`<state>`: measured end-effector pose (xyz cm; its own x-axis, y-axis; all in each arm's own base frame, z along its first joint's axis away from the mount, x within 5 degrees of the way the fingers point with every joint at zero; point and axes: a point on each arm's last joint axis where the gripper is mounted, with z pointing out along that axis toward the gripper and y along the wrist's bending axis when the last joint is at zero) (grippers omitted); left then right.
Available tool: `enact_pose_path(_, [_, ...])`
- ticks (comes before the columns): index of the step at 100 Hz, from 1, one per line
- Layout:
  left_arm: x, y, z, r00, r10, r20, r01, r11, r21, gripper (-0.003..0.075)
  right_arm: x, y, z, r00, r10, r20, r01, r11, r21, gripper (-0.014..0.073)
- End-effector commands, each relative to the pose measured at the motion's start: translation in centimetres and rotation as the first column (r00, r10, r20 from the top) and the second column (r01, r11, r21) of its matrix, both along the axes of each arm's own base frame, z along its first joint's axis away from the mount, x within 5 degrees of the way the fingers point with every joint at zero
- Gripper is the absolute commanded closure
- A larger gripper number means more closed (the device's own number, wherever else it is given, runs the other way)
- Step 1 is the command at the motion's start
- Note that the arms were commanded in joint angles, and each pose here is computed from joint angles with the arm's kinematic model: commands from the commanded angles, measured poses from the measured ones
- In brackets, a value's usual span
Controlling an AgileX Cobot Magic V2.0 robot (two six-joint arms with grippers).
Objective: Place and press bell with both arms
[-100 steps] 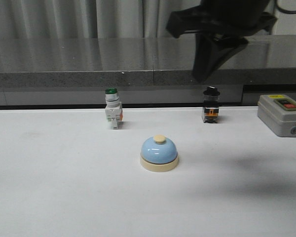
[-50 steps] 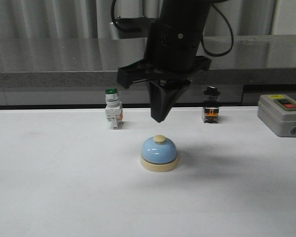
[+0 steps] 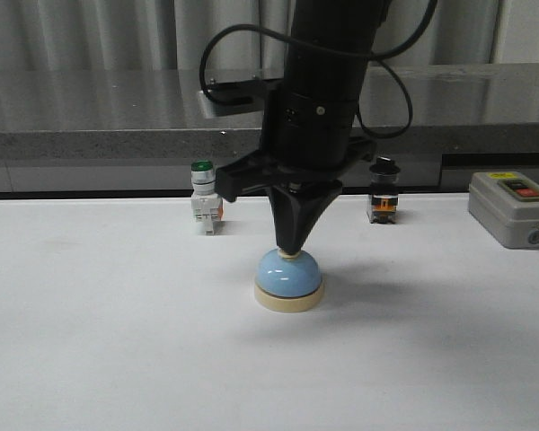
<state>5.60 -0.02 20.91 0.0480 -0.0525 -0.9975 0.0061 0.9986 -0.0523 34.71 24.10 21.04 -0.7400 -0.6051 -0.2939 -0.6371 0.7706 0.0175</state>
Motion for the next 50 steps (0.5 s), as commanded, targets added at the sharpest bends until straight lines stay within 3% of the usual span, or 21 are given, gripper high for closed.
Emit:
enact_pose_path(1, [-0.1,0.0,-0.6,0.998,-0.002,0.065,0.003,1.000,-0.005,0.0741,-0.5,-0.8,5.5,0.993,-0.006,0.120,-0.004,0.997,0.082,0.0655])
enact_pose_path(20, [-0.1,0.0,-0.6,0.998,-0.002,0.065,0.003,1.000,-0.005,0.0741,-1.5,-3.7,9.0,0.985,-0.059,0.164,0.041,0.993,0.114,0.0655])
enact_pose_path(50, [-0.1,0.0,-0.6,0.998,-0.002,0.065,0.003,1.000,-0.005,0.0741,-3.1,-10.8,10.5,0.960,-0.233,0.158,0.214,0.968,0.127,0.0655])
